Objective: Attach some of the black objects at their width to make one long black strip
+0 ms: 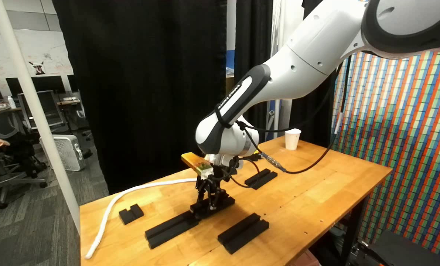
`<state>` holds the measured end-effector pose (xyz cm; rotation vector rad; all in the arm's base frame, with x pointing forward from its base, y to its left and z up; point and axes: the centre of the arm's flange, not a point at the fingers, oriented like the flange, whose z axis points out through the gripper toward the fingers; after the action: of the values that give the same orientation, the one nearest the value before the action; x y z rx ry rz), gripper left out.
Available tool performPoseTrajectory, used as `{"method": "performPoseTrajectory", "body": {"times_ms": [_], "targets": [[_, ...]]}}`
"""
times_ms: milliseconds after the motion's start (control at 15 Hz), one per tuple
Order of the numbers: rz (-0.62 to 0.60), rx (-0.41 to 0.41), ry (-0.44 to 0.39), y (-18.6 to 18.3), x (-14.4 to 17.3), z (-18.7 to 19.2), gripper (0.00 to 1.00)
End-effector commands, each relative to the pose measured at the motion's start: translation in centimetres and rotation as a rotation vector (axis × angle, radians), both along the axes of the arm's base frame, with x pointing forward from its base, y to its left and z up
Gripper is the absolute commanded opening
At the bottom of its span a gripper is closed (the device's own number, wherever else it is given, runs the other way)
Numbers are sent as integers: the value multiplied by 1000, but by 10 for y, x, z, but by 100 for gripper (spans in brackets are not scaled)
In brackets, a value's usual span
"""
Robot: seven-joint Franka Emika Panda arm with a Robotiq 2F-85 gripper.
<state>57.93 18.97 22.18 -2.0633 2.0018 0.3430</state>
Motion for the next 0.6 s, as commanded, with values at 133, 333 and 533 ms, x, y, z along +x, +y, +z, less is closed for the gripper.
{"method": "performPoseTrajectory", "body": {"times_ms": [133,333,533], "targets": [[-10,17,-13,-2,0,6,47],[-7,22,-14,0,2,3,47],[-3,25,-15,3,5,3,47]]}}
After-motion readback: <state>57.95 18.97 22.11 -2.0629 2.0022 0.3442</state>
